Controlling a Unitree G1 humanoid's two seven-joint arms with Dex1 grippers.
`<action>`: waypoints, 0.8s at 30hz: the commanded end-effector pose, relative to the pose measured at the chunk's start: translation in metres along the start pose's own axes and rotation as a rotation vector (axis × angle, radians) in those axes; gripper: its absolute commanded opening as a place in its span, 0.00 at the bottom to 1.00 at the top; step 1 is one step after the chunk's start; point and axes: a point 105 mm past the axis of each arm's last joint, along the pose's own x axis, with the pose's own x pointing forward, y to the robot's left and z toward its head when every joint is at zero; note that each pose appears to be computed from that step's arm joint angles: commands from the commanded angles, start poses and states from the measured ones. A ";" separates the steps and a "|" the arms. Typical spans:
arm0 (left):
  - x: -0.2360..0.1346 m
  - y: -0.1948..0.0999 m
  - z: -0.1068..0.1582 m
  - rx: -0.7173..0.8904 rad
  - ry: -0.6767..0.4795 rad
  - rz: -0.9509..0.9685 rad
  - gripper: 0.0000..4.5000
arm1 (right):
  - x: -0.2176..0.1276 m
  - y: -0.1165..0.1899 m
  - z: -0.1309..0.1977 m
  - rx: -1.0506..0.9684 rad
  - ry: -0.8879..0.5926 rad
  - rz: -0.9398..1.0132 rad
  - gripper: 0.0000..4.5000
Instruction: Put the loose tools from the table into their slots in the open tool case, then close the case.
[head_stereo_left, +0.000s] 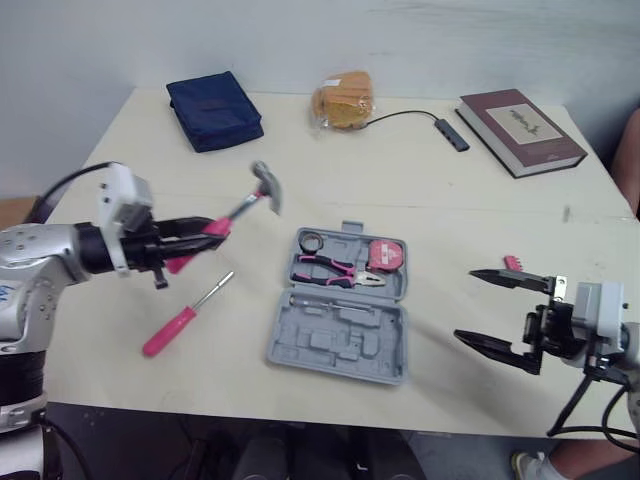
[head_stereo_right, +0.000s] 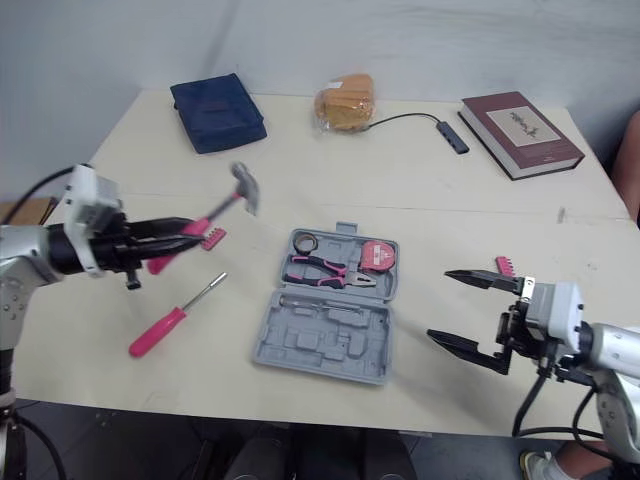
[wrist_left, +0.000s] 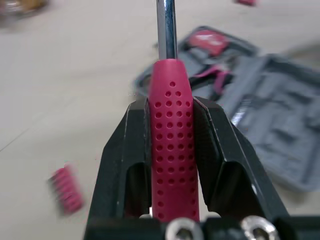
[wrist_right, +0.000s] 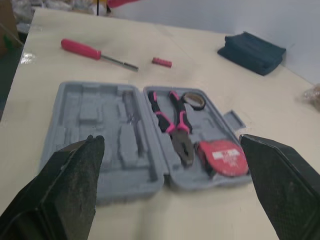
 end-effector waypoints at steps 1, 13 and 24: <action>0.025 -0.029 0.007 0.086 0.039 -0.178 0.12 | -0.007 -0.001 0.005 -0.045 0.006 0.002 1.00; 0.101 -0.082 -0.024 0.227 0.383 -0.469 0.12 | 0.004 0.008 0.001 0.008 0.036 0.048 1.00; 0.123 -0.075 -0.037 0.242 0.464 -0.417 0.12 | 0.013 0.015 0.003 0.015 0.041 0.019 1.00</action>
